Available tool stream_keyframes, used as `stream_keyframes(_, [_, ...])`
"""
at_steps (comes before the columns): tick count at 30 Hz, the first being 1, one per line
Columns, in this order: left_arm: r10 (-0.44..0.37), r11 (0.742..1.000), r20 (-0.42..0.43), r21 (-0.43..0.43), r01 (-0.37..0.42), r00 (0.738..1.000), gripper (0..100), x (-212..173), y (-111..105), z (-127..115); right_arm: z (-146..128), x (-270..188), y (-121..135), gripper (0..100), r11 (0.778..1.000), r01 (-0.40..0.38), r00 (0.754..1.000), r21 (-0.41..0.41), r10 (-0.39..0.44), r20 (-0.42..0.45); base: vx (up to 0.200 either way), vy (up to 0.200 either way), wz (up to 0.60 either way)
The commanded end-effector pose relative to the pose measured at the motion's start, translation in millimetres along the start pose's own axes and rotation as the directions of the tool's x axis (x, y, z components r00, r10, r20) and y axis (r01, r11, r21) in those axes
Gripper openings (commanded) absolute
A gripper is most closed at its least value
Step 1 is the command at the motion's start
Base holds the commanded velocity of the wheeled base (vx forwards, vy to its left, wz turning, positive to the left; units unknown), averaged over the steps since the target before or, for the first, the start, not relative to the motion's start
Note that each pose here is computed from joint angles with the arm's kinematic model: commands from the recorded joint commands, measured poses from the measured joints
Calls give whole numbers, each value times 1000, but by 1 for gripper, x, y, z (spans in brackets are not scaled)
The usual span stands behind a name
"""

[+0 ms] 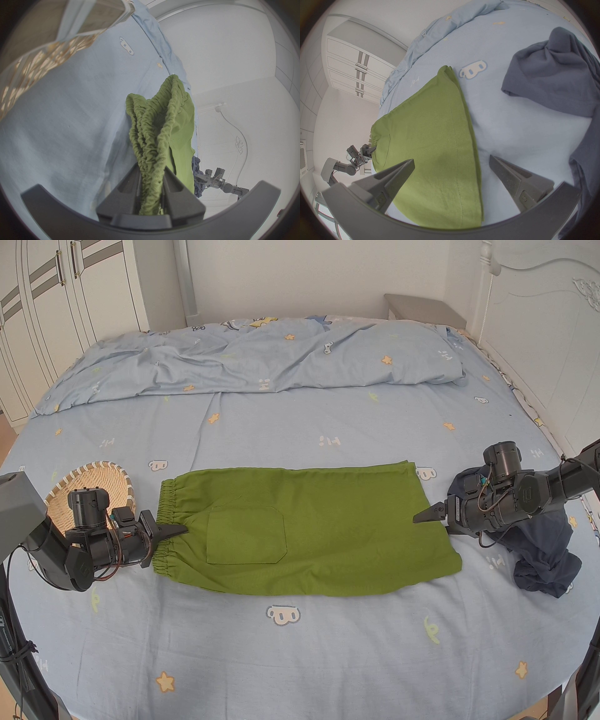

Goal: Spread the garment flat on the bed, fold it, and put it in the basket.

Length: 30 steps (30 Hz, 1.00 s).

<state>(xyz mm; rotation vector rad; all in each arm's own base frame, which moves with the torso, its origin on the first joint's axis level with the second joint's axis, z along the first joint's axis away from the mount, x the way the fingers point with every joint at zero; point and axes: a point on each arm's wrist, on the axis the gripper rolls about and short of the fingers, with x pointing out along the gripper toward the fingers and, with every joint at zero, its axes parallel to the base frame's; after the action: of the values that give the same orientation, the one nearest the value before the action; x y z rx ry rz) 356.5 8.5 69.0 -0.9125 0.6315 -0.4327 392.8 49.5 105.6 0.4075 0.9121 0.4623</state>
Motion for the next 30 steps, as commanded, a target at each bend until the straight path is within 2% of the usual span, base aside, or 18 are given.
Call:
stream_keyframes(1, [-1,1000,-1,1,1,1000,0,0,-1,-1,-5,17,-7,100,1000,1,999,14,0,-38,0,0,0])
stream_keyframes(7, [-1,1000,0,2,1,1000,0,-1,-1,-1,-7,21,-6,100,999,-27,998,23,28,-59,0,0,0])
stream_keyframes(9, [0,1000,1,2,0,1000,0,-1,-1,-1,-9,22,-3,100,998,-65,995,26,66,-73,0,0,0])
stream_keyframes(12, [0,1000,1,2,0,1000,0,0,-1,0,-10,23,-2,100,996,-82,993,28,84,-81,0,0,0])
stream_keyframes(13, [0,1000,2,1,0,1000,0,-1,-1,0,-10,24,-4,0,996,-82,993,33,84,-84,0,0,0])
stream_keyframes(25, [0,1000,2,1,0,1000,0,0,0,0,2,10,-21,0,985,-141,987,97,148,-67,0,0,0])
stream_keyframes(30, [0,1000,2,1,0,1000,0,0,0,0,3,8,-19,0,977,-180,978,110,190,-85,0,0,0])
